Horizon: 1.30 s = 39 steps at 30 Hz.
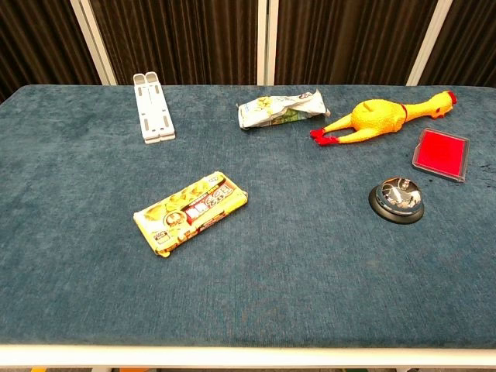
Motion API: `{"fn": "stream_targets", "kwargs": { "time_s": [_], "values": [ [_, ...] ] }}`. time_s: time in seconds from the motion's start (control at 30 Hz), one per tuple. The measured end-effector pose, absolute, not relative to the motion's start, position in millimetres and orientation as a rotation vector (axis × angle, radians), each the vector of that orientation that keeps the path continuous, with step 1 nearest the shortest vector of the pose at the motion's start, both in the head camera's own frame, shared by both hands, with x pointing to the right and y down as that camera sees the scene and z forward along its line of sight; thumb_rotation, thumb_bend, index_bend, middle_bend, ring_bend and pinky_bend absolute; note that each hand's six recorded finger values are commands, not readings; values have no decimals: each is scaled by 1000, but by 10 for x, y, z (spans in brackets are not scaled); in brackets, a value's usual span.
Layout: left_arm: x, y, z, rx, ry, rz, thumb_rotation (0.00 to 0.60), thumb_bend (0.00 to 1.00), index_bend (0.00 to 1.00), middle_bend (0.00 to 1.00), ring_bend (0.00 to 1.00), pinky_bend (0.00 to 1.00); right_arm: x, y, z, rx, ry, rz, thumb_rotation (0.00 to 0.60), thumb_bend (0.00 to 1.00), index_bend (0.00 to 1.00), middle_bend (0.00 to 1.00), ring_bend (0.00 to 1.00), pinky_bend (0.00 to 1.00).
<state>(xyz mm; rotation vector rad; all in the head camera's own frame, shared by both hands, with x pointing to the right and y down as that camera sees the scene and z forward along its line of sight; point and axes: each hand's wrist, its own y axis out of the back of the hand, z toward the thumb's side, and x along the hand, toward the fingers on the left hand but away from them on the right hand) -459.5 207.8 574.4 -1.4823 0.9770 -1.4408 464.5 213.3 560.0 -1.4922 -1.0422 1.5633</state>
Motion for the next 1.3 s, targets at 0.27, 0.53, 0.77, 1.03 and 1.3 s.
{"fn": "stream_targets", "kwargs": {
  "time_s": [0.27, 0.53, 0.77, 1.03, 1.3],
  "values": [
    [-4617, 2116, 5812, -1518, 970, -1506, 600, 112, 84, 0, 0, 117, 4628, 2142, 5662, -1508, -1019, 1575, 600, 149, 0, 0, 0, 0],
    [-4579, 2091, 5792, -1524, 982, -1464, 600, 112, 84, 0, 0, 117, 4594, 2151, 5714, -1514, -1001, 1577, 600, 163, 0, 0, 0, 0],
    [-4598, 2134, 5848, -1526, 1008, -1470, 600, 112, 84, 0, 0, 117, 4624, 2123, 5726, -1503, -955, 1567, 600, 206, 0, 0, 0, 0],
    [-4653, 2195, 5866, -1523, 983, -1489, 600, 112, 84, 0, 0, 117, 4610, 2125, 5849, -1509, -952, 1520, 600, 329, 0, 65, 7, 21],
    [-4688, 2214, 5861, -1528, 977, -1510, 600, 112, 84, 0, 0, 117, 4486, 2082, 6078, -1520, -892, 1480, 600, 808, 0, 660, 644, 680]
  ]
}}
